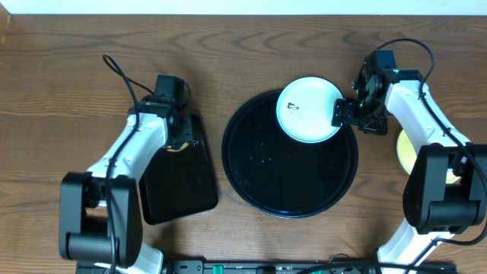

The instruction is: Clean dirty plates on tray and stack at the side

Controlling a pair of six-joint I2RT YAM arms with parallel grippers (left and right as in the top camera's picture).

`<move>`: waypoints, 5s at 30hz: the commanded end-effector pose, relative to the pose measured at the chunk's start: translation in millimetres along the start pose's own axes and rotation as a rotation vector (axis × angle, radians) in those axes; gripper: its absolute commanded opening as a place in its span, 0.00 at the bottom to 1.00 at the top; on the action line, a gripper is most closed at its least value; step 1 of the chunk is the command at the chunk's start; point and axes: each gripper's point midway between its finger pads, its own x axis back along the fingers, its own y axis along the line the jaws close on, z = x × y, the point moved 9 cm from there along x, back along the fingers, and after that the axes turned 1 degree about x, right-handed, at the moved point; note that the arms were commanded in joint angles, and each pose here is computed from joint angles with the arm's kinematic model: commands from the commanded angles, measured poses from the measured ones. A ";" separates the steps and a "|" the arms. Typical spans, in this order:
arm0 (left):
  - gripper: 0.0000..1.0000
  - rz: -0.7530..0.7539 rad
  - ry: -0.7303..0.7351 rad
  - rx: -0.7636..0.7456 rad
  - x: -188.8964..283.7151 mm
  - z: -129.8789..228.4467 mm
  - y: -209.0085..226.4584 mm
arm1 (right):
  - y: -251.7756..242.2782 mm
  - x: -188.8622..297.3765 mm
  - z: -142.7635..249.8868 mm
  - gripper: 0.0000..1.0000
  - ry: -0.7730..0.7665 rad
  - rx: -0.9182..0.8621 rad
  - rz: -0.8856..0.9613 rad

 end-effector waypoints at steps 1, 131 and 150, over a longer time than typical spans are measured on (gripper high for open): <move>0.08 0.027 -0.049 0.114 49.2 -3.5 6.3 | 2.8 1.9 0.2 0.90 -0.010 0.023 0.004; 0.08 0.000 0.307 0.144 -33.8 42.0 0.5 | 43.5 -31.0 -3.7 0.64 -0.055 -0.456 0.136; 0.07 0.000 0.309 0.144 -33.7 42.3 0.5 | 33.4 -61.7 8.8 0.01 -0.077 -0.497 0.142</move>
